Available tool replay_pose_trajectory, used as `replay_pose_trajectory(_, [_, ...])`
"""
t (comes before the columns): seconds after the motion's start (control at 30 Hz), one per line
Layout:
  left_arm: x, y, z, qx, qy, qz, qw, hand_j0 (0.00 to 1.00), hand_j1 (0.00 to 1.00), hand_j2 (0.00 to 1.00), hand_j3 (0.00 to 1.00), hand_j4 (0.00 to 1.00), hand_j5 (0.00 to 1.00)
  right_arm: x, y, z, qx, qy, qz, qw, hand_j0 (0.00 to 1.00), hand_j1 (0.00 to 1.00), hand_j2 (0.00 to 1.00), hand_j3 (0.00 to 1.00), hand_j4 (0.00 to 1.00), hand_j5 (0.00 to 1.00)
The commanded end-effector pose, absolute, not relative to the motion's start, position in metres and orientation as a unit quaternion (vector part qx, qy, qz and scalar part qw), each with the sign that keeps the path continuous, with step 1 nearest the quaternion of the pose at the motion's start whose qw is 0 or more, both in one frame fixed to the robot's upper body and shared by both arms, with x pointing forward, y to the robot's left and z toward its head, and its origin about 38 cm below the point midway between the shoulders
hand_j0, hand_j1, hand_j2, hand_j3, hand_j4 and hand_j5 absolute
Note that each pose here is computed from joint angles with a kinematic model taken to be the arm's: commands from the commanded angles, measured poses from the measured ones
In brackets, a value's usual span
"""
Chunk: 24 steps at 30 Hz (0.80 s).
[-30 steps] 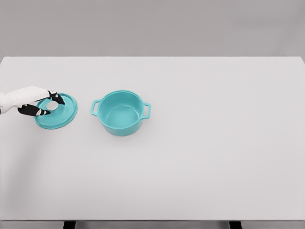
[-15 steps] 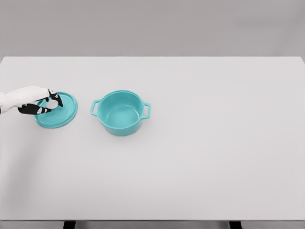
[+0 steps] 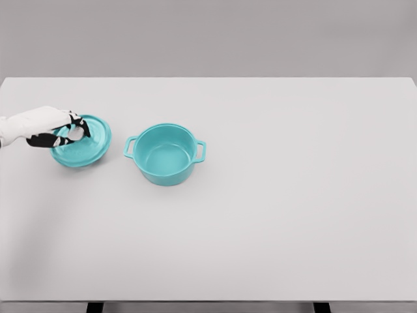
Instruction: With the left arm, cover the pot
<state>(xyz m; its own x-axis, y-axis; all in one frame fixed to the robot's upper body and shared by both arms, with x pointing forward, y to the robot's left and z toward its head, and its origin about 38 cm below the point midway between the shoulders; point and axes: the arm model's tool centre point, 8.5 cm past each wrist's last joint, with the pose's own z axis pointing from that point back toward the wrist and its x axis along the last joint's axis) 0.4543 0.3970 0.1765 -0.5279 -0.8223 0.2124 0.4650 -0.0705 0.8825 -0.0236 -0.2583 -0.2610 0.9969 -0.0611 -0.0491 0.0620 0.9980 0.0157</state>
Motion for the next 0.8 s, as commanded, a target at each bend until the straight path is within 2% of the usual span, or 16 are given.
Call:
replay_pose_trajectory(0.0, [0.454, 0.395, 0.185, 0.18, -0.514, -0.712, 0.443, 0.51, 0.51, 0.51, 0.51, 0.51, 0.51, -0.023, -0.258, -0.261, 0.009, 0.024, -0.031, 0.999, 1.0, 1.0, 1.0, 1.0, 1.0, 1.0])
replay_pose_trajectory(0.33, [0.443, 0.39, 0.221, 0.193, -0.523, -0.728, 0.399, 0.51, 0.51, 0.51, 0.51, 0.51, 0.51, -0.024, -0.258, -0.261, 0.009, 0.025, -0.031, 0.999, 1.0, 1.0, 1.0, 1.0, 1.0, 1.0])
replay_pose_trajectory(0.77, [0.427, 0.364, 0.261, 0.2, -0.541, -0.749, 0.326, 0.51, 0.51, 0.51, 0.51, 0.51, 0.51, -0.024, -0.258, -0.261, 0.009, 0.025, -0.031, 0.999, 1.0, 1.0, 1.0, 1.0, 1.0, 1.0])
